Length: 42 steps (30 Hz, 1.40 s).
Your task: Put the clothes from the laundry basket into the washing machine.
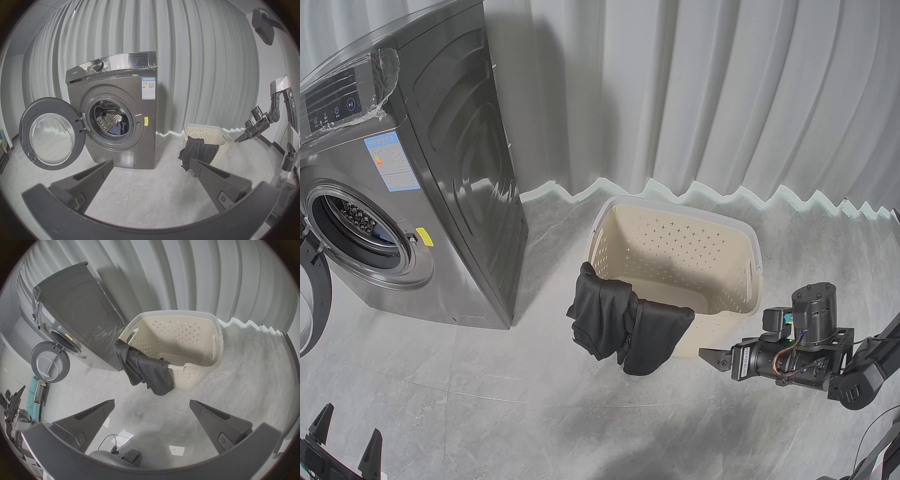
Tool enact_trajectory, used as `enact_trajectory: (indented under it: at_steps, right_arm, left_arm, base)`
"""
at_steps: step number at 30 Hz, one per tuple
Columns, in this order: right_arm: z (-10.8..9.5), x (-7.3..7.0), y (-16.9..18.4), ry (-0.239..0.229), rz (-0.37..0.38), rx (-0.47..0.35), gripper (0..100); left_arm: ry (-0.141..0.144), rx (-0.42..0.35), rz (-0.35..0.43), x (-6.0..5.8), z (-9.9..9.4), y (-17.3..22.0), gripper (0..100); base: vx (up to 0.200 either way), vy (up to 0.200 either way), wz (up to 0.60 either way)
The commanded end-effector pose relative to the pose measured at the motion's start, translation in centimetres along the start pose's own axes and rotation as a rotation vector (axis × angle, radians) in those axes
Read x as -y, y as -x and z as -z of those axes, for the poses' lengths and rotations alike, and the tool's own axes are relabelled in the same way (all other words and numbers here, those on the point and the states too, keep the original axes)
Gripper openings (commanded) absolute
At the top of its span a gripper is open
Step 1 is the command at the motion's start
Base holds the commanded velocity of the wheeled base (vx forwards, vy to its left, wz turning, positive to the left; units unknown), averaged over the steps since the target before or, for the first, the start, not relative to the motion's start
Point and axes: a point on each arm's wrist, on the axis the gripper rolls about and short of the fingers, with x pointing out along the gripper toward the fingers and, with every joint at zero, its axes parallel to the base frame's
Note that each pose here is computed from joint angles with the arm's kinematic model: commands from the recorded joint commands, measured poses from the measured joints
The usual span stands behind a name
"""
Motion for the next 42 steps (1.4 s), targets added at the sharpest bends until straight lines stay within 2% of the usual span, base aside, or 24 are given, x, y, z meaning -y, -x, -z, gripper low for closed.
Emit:
enact_trajectory:
  at_steps: [1, 7, 13, 15, 20, 25, 39, 42]
  right_arm:
    - [1.2, 0.1, -2.3, 0.007, 0.008, -0.035, 100]
    - [1.8, -0.1, -4.4, 0.01, 0.025, -0.038, 100]
    - [1.5, -1.0, -5.9, -0.018, 0.009, -0.03, 100]
    - [1.5, -1.1, -6.8, -0.019, 0.012, -0.034, 100]
    - [1.5, -1.0, -8.3, -0.022, 0.072, -0.012, 100]
    - [0.9, -1.3, -9.4, -0.063, 0.068, 0.012, 100]
    - [1.0, -1.2, -12.1, -0.097, 0.077, 0.016, 100]
    - [1.1, -1.2, -12.2, -0.096, 0.077, 0.011, 100]
  left_arm:
    - [0.002, -0.001, -0.002, 0.0, 0.5, 0.0, 100]
    - [0.0, -0.001, -0.002, 0.0, 0.5, 0.0, 100]
    - [0.002, -0.003, -0.001, 0.0, 0.5, 0.0, 100]
    - [0.002, -0.003, -0.001, 0.0, 0.5, 0.0, 100]
    - [0.002, -0.003, -0.003, 0.0, 0.5, 0.0, 100]
    - [0.0, -0.003, -0.003, 0.0, 0.5, 0.0, 100]
    - [0.005, -0.003, -0.005, 0.0, 0.5, 0.0, 100]
    - [0.005, -0.003, -0.005, 0.0, 0.5, 0.0, 100]
  base:
    - [0.0, 0.0, 0.0]
    - [0.0, 0.0, 0.0]
    - [0.0, 0.0, 0.0]
    - [0.0, 0.0, 0.0]
    - [0.0, 0.0, 0.0]
    - [0.0, 0.0, 0.0]
    - [0.0, 0.0, 0.0]
    - [0.2, 0.0, 0.0]
